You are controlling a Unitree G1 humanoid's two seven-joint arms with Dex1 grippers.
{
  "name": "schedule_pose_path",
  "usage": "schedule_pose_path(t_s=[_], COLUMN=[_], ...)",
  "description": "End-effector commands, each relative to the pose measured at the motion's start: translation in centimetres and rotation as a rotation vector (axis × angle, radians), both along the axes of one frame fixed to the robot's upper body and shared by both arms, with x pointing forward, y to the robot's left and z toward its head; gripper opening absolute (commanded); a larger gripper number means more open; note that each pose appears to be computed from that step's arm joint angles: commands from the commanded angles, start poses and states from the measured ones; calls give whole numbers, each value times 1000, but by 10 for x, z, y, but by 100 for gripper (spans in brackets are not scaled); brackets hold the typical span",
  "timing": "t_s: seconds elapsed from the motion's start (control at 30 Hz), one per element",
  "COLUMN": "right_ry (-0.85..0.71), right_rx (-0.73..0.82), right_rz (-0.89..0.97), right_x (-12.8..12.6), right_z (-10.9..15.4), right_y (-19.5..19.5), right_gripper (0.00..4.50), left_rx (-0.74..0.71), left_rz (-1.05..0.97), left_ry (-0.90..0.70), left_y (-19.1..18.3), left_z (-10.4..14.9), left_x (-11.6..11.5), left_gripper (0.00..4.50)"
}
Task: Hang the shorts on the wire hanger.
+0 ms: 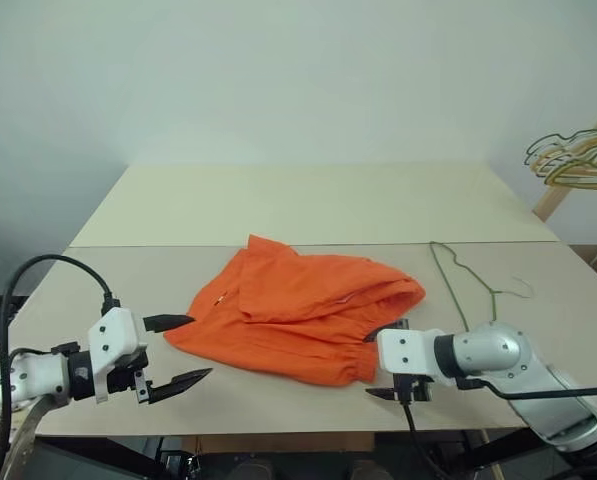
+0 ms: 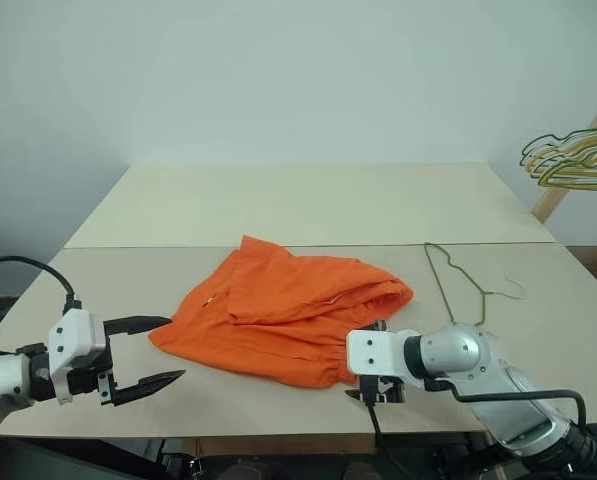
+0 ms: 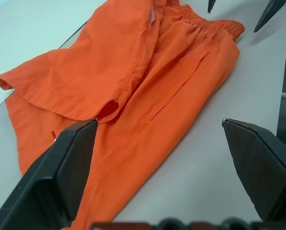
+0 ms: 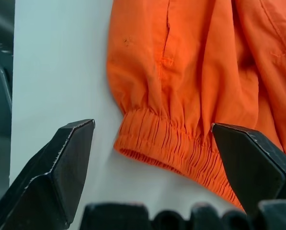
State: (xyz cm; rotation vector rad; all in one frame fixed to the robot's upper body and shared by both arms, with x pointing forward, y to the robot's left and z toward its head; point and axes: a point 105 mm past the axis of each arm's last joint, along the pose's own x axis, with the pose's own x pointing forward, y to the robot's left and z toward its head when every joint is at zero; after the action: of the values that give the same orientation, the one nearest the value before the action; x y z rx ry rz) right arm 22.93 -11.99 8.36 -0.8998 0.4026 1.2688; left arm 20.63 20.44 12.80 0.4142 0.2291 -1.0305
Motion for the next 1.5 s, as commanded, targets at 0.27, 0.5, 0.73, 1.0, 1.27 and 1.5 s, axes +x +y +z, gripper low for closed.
schedule_pose_path(t_s=[0.27,0.5,0.73,1.0,1.27,1.5], right_ry=[-77,-85,-105,-217,-237,-237], right_rx=[-59,-59,-60,-129,-129,-124], right_rz=[-56,-52,-24,122,140,128], right_x=[10,13,13,18,24,22], right_z=[-11,-12,-12,-4,0,-2], right_y=[0,0,-2,-31,-37,-35], right_gripper=[387,139,2,2,2,2], left_rx=[1,-4,48,302,371,336], left_rz=[-38,-28,-8,-11,-93,-212], left_ry=[-47,-50,-36,-61,-16,90], left_y=[-7,-5,4,47,56,49], left_z=[8,8,-2,-29,-55,-65], left_x=[2,3,5,31,54,45], left_gripper=[450,450,450,450,450,450])
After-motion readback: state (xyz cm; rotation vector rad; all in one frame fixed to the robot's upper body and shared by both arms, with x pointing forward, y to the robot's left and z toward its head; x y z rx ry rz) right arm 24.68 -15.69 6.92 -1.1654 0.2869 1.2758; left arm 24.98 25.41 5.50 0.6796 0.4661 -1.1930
